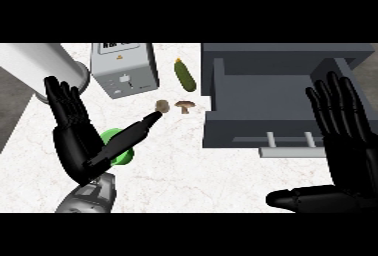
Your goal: Pick up the cup, place it into the drawer and close the drawer
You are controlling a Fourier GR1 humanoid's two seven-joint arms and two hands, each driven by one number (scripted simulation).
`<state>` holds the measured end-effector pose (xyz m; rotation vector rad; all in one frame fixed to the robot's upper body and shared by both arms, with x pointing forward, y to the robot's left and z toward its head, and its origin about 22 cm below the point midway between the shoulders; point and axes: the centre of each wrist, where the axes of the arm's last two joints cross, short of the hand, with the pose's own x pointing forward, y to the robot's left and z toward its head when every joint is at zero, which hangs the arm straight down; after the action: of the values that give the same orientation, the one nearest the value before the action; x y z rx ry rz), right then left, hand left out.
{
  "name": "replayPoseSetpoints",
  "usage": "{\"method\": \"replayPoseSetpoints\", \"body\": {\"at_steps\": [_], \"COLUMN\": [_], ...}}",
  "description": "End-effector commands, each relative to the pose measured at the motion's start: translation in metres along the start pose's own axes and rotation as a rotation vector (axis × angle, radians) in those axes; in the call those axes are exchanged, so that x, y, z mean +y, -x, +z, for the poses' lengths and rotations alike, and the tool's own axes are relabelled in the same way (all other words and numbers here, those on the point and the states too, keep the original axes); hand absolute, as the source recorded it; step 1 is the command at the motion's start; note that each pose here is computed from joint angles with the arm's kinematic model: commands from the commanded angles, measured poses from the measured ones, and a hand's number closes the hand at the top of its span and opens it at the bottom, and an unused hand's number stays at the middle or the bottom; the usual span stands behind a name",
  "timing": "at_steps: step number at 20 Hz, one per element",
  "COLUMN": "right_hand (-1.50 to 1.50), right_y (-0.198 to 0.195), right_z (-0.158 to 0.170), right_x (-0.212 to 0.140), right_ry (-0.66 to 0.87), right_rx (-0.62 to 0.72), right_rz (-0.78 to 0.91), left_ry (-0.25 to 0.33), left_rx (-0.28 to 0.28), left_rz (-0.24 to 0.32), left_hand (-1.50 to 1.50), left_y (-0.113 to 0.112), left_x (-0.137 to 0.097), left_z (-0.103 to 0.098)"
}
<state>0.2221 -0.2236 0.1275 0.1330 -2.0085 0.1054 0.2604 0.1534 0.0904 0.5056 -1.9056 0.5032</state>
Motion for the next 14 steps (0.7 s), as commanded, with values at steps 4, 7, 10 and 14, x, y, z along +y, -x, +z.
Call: {"method": "replayPoseSetpoints", "body": {"at_steps": [4, 7, 10, 14], "right_hand": [-1.5, -1.5, -1.5, -1.5], "right_y": [-0.001, -0.002, -0.018, 0.016], "right_z": [-0.009, 0.003, -0.016, -0.004], "right_x": [-0.01, -0.001, 0.005, -0.014], "right_ry": [-0.005, 0.003, -0.021, -0.005], "right_rx": [0.0, -0.018, -0.006, 0.001], "right_rz": [0.001, 0.01, 0.005, 0.008], "left_ry": [-0.046, -0.052, -0.072, -0.097], "left_rx": [0.053, 0.09, 0.107, 0.115], "left_rz": [-0.034, -0.034, -0.048, -0.065], "left_hand": [-1.5, -1.5, -1.5, -1.5], "left_y": [0.015, 0.031, 0.034, 0.055], "left_x": [0.008, 0.012, 0.015, 0.042], "left_z": [0.015, 0.018, 0.024, 0.023]}}
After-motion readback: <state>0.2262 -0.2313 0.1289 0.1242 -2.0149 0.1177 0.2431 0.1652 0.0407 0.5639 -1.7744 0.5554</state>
